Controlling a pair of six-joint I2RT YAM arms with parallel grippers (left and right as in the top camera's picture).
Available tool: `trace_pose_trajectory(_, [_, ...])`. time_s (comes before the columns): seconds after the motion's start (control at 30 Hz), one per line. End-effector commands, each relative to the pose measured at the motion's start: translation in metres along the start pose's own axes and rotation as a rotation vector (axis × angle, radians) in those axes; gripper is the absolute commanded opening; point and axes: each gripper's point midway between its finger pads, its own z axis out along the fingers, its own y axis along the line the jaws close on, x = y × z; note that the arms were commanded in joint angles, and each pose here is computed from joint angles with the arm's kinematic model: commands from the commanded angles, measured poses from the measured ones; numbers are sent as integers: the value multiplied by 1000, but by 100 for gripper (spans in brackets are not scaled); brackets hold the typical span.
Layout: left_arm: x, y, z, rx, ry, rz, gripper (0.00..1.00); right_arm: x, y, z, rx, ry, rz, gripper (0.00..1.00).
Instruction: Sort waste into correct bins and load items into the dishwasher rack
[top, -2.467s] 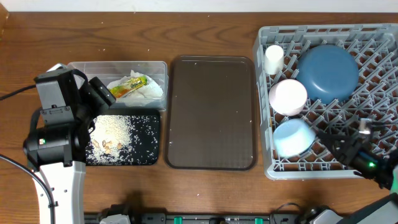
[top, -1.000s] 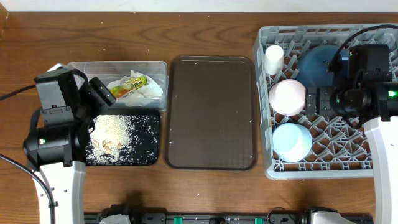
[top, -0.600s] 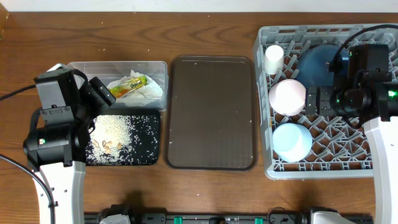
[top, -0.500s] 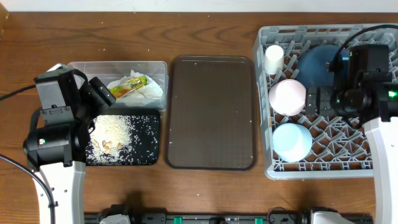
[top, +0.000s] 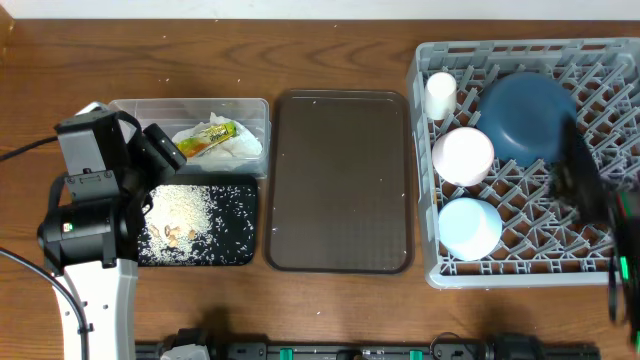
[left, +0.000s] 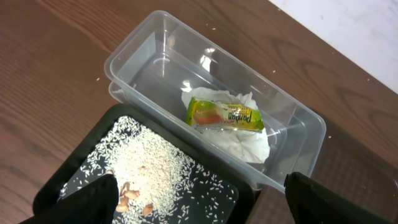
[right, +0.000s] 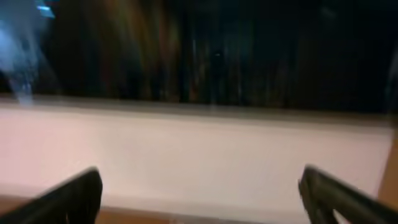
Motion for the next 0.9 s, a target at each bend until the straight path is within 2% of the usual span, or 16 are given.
trace_pose_trajectory(0.0, [-4,2,-2,-12,-11,1,88,29,11,-26,-47,-65,-3,99])
trace_pose_trajectory(0.1, [-4,2,-2,-12,-11,1,88,50,13,-54,-39,-157,-16,99])
trace_pose_trajectory(0.2, [-4,2,-2,-12,-11,1,88,85,12,-63,-33,-169,-17,99])
trace_pose_trajectory(0.33, [-4,2,-2,-12,-11,1,88,127,10,-59,-35,-172,42,99])
trace_pose_trajectory(0.5, [-4,2,-2,-12,-11,1,88,154,9,-49,-45,-195,133,99])
trace_pose_trajectory(0.67, [-4,2,-2,-12,-11,1,88,174,5,-45,-22,-224,90,99])
trace_pose_trajectory(0.87, [-4,2,-2,-12,-11,1,88,221,6,-39,-12,-135,3,99])
